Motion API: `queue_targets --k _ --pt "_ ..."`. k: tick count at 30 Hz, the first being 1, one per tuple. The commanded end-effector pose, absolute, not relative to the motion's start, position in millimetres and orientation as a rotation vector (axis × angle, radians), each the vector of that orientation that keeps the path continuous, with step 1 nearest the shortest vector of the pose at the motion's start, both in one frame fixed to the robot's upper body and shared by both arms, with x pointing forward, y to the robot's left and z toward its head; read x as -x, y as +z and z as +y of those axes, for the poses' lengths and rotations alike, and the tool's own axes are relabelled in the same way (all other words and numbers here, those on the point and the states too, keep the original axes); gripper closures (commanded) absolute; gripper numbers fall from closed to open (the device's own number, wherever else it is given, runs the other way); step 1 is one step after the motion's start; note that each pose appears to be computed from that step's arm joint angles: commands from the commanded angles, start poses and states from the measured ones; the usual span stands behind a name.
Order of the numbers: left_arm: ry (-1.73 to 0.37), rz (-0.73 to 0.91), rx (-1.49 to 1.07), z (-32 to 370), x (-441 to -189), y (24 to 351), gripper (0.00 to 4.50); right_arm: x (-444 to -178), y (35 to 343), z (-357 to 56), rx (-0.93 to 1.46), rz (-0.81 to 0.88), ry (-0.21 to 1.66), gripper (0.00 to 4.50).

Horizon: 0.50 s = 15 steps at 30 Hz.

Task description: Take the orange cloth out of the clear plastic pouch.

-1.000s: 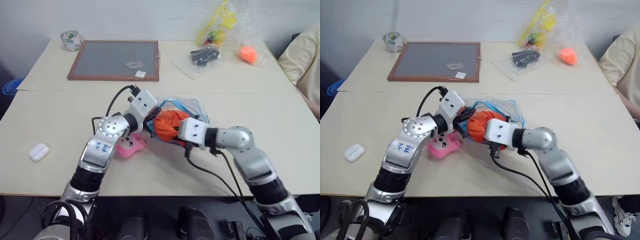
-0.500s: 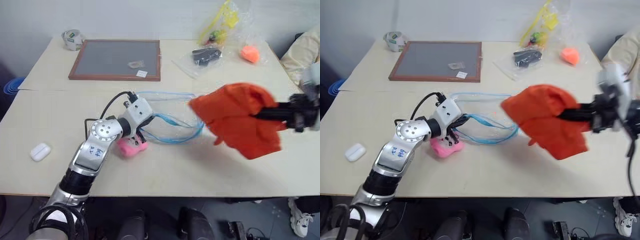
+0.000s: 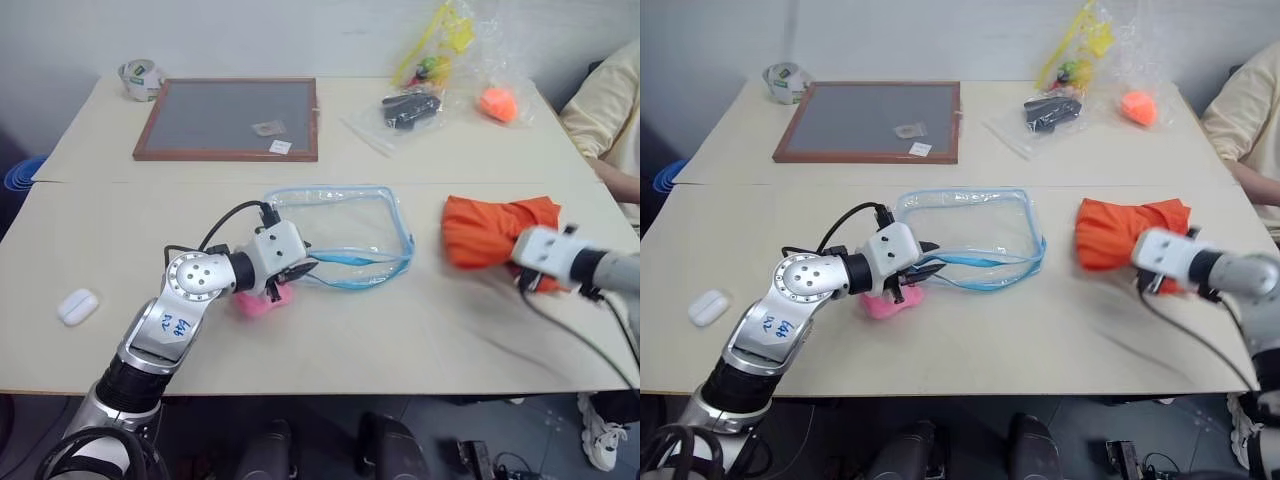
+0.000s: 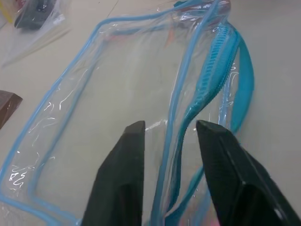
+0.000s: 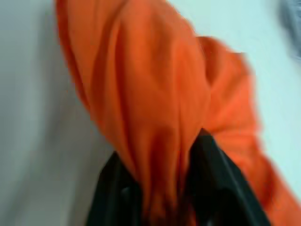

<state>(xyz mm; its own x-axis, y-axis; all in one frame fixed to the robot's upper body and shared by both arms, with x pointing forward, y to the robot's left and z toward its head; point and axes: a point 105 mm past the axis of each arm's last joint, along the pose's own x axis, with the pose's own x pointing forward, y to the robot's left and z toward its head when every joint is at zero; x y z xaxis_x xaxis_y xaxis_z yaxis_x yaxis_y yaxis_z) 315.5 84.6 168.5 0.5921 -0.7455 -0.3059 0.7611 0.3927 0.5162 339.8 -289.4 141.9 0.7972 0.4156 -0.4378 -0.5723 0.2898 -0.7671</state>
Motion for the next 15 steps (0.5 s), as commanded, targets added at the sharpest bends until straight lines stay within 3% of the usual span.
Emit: queue_targets --k 1,6,8,12,15 --pt "-1.013 -0.014 -0.651 83 -300 183 1.66 -331 153 -289 1.108 0.122 0.659 2.17" --pt "-1.059 0.012 -0.576 94 -288 197 0.20 -316 167 -300 0.988 0.182 0.691 0.61" --pt "-1.087 0.045 -0.532 103 -281 202 0.00 -308 178 -304 0.885 0.202 0.707 0.03" --pt "-1.161 0.110 -0.460 135 -261 217 0.00 -289 202 -324 0.662 0.274 0.712 0.03" --pt "-1.100 0.177 -0.448 188 -260 236 0.00 -272 220 -361 0.485 0.372 0.638 0.03"
